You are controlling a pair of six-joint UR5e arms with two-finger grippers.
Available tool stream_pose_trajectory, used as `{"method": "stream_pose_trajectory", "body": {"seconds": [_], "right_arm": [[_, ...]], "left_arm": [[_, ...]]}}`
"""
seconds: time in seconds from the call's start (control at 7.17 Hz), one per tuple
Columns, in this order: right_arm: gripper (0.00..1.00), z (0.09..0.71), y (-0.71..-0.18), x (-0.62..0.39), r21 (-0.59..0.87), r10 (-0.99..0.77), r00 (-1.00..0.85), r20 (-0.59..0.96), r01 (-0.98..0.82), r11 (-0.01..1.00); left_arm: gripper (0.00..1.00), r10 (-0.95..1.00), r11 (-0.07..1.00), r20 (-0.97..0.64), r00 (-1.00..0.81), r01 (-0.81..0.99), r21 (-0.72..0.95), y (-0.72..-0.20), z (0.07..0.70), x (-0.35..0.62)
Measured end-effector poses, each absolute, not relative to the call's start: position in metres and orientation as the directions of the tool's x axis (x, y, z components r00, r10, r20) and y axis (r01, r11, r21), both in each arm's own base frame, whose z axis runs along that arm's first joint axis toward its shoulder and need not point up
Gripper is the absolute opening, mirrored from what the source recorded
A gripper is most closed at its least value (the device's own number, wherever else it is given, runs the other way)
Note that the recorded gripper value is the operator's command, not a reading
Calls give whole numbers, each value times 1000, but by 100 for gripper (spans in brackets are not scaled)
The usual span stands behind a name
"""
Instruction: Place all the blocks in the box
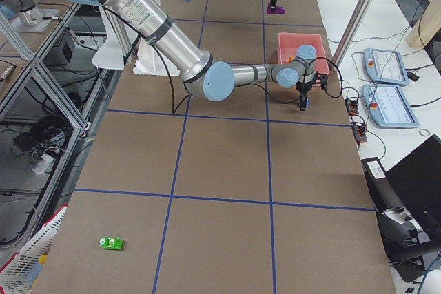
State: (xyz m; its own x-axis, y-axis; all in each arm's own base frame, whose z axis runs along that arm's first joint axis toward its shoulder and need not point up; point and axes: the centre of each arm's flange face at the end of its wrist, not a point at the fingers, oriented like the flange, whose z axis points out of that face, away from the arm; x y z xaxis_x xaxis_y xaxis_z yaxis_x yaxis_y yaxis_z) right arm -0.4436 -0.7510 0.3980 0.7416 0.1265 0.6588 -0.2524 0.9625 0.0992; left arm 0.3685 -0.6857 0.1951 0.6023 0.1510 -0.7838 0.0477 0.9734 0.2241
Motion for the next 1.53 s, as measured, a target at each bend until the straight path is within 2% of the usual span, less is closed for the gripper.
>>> {"method": "stream_pose_trajectory", "body": {"seconds": [0.14, 0.28, 0.56, 0.7, 0.98, 1.25, 1.39, 1.53], "right_arm": [[0, 395, -752, -446, 112, 121, 743, 659, -255, 960], [0, 388, -755, -446, 122, 116, 739, 663, -260, 958], [0, 338, -777, -428, 143, 111, 706, 699, -290, 946], [0, 314, -788, -416, 145, 111, 688, 718, -304, 942], [0, 246, -803, -407, 129, 131, 667, 734, -326, 937], [0, 178, -794, -434, 56, 203, 622, 756, -371, 927], [83, 161, -779, -461, 31, 222, 600, 769, -381, 924], [100, 154, -763, -488, 20, 229, 583, 779, -389, 921]], "left_arm": [[0, 115, 969, -786, 607, 104, 223, -712, 183, 389], [15, 89, 963, -783, 616, 147, 225, -729, 170, 414], [95, 94, 940, -756, 648, 192, 281, -735, 168, 466], [100, 101, 930, -745, 659, 203, 306, -733, 168, 483], [100, 112, 920, -741, 662, 212, 329, -735, 167, 489], [100, 157, 933, -769, 620, 163, 322, -734, 166, 462], [100, 178, 940, -787, 590, 133, 313, -722, 184, 435], [100, 202, 943, -792, 576, 105, 317, -701, 212, 405]]}}
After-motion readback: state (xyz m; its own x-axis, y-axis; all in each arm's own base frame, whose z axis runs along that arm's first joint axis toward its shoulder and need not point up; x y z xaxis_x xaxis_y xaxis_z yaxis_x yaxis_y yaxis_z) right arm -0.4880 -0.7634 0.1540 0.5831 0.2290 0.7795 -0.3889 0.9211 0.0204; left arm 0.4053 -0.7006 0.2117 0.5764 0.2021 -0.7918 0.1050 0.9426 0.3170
